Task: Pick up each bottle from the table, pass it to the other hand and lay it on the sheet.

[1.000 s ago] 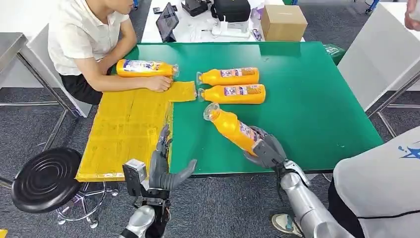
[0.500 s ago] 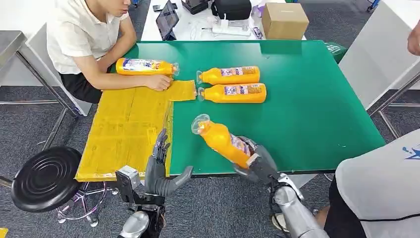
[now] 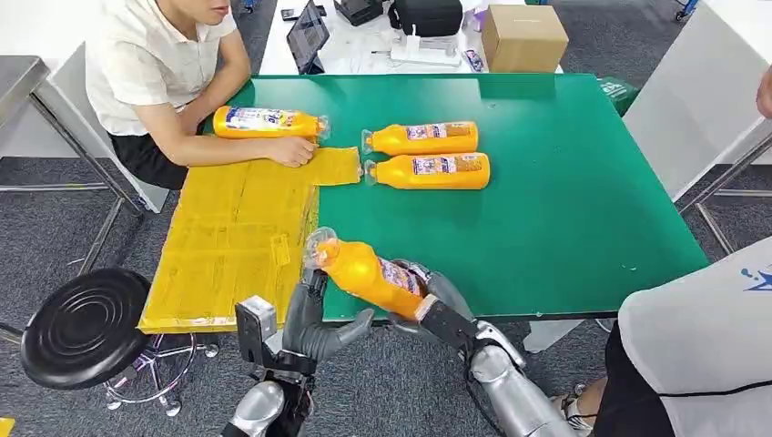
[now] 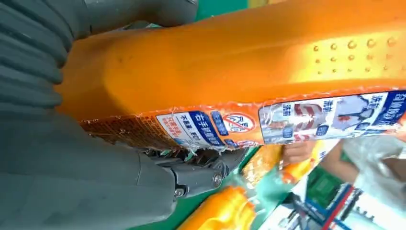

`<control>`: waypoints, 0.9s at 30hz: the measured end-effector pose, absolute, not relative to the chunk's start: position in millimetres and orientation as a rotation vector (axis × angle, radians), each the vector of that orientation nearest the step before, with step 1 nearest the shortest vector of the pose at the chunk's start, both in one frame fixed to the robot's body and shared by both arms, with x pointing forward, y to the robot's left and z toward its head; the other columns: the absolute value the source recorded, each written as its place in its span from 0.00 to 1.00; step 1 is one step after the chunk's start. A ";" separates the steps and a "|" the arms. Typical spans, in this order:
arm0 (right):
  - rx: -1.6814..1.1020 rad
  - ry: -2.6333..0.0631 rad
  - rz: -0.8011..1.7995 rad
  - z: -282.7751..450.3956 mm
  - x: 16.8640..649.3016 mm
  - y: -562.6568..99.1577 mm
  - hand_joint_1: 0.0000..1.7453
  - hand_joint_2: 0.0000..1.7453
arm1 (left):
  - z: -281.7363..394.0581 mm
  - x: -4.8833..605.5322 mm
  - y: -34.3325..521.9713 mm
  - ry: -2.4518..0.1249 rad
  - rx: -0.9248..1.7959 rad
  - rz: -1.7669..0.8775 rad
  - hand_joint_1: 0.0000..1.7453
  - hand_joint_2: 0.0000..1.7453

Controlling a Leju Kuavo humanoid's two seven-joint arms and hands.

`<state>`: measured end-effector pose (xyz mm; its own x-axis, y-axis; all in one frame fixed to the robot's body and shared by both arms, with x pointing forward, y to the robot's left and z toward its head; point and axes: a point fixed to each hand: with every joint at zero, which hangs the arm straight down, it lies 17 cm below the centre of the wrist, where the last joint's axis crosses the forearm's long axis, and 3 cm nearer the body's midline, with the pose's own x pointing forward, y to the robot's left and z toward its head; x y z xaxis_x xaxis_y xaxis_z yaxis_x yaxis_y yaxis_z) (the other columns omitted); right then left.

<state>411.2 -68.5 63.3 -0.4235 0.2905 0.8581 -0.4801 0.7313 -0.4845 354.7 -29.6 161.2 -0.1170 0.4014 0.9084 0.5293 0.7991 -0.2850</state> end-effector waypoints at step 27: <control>0.339 -1.867 0.899 82.7 384.7 -8.8 1.00 1.00 | 152.5 367.8 -34.7 -1.552 -0.900 -0.007 0.34 1.00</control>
